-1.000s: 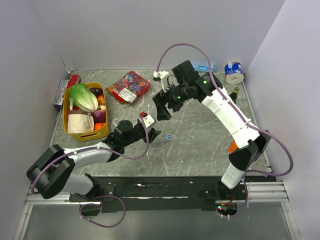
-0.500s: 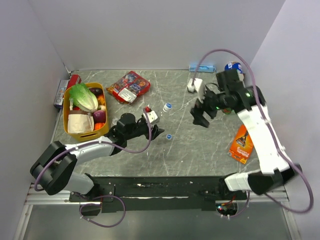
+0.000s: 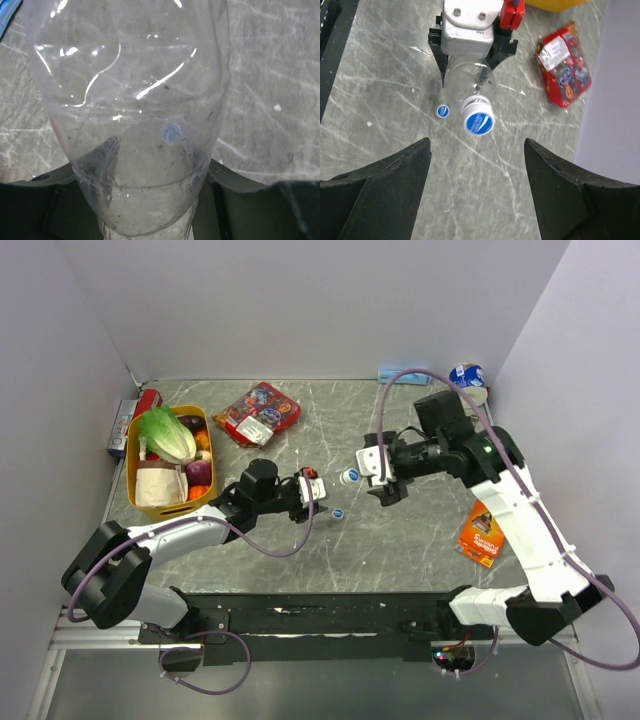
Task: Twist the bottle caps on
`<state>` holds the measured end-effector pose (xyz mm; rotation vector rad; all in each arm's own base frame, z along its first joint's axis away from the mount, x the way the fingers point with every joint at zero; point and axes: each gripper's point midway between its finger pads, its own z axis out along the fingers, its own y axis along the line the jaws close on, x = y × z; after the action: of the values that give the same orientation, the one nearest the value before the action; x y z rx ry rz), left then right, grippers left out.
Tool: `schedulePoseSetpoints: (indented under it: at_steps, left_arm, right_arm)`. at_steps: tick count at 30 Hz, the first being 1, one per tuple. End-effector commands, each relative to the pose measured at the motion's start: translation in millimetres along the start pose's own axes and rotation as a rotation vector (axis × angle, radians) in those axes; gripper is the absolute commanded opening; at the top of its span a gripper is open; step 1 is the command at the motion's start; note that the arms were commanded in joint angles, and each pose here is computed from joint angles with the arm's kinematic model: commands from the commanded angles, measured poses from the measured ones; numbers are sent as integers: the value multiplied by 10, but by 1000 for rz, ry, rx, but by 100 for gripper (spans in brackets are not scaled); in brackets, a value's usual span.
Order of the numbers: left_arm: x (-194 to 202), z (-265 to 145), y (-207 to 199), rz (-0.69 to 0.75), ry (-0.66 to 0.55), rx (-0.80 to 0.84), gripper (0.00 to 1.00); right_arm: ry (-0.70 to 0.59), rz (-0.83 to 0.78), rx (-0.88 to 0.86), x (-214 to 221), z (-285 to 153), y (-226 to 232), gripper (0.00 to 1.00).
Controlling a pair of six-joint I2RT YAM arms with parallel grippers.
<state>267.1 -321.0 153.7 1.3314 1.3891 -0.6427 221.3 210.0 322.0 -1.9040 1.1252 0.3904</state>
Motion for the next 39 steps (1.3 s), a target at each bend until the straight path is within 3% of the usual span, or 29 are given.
schedulePoseSetpoints:
  at_steps: [1,11,21,31,34,37,39]
  left_arm:
    - [-266,-59,83,142,-60,8,1]
    - [-348,-88,113,172,-86,-12,1]
    - [-403,-82,130,196,-105,-13,1]
    - [-414,-95,168,197,-109,-36,1]
    - [-444,-110,201,189,-124,-63,1]
    - [-507,-155,312,172,-154,-140,1]
    - [-712,-221,420,162,-236,-224,1]
  right_arm:
    - [-64,-123,-34,-162,93,23,81]
    - [-33,-159,-164,-65,213,235,74]
    - [-10,-178,-107,32,358,124,67]
    - [7,-113,-116,77,406,91,42]
    - [15,-40,-106,92,447,52,34]
    - [50,175,-70,149,520,-66,29]
    - [88,428,-75,240,634,-84,27]
